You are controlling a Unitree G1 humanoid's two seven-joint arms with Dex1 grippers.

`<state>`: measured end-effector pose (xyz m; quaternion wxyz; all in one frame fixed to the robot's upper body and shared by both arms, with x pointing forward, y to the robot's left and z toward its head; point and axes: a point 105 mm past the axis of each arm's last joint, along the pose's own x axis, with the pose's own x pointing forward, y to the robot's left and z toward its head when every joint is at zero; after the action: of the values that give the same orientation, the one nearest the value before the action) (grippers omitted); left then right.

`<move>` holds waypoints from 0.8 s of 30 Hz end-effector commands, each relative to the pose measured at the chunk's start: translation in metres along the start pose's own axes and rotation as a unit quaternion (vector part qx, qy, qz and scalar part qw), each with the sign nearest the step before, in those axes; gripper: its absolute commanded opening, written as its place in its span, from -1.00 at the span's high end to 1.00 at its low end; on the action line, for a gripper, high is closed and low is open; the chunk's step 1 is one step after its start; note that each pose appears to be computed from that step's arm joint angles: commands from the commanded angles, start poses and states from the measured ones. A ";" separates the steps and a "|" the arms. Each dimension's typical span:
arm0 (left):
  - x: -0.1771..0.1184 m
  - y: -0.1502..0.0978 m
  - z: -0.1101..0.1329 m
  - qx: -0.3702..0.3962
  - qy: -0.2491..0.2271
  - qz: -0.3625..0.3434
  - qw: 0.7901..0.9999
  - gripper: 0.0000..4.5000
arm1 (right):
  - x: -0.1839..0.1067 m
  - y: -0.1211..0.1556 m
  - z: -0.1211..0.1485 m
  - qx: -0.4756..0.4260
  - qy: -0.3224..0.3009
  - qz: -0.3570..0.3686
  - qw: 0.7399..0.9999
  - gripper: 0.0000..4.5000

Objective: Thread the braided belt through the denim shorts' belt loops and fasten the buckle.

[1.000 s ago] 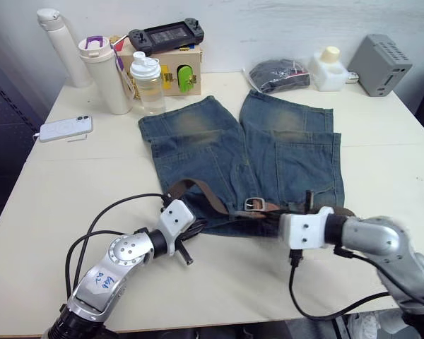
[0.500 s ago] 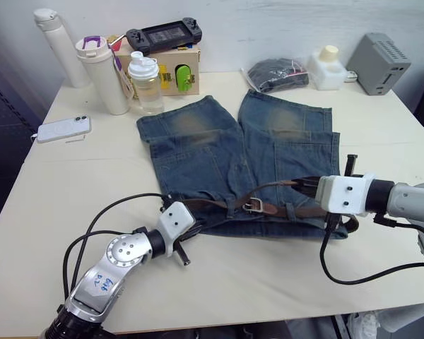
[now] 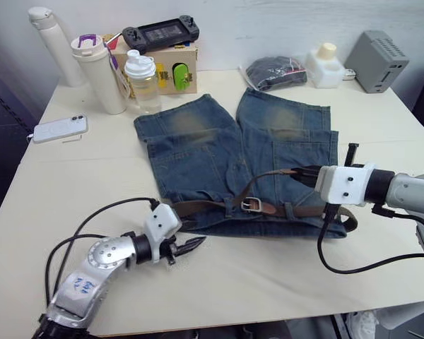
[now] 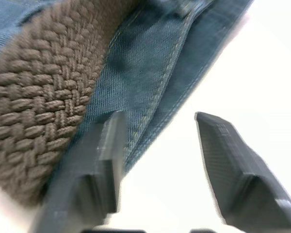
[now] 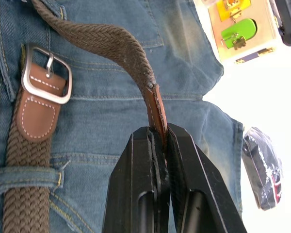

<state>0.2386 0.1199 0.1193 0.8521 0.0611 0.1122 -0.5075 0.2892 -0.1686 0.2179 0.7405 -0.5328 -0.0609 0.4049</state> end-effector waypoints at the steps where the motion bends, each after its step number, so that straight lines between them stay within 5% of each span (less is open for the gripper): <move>1: -0.026 -0.003 0.027 -0.022 -0.043 -0.039 0.998 -0.41 | 0.002 -0.001 0.008 0.008 -0.010 -0.005 1.000 1.00; 7: -0.050 0.059 0.035 -0.040 -0.048 0.045 0.997 -0.41 | 0.000 0.016 0.004 0.084 0.006 0.064 0.994 1.00; 11: -0.044 0.077 0.036 -0.024 -0.042 0.059 0.997 -0.41 | -0.006 0.021 0.002 0.175 0.026 0.108 0.978 1.00; 18: -0.014 0.078 0.042 0.030 -0.036 0.024 0.999 -0.41 | -0.033 0.039 0.009 0.395 0.026 0.264 0.880 1.00; 24: 0.003 0.071 0.041 0.060 -0.030 -0.001 0.998 -0.41 | -0.029 0.024 0.013 0.553 -0.044 0.278 0.784 1.00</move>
<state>0.3077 0.1450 0.1523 0.8542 0.0795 0.0696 -0.5091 0.2497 -0.1777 0.2011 0.7607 -0.0580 0.3018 0.5718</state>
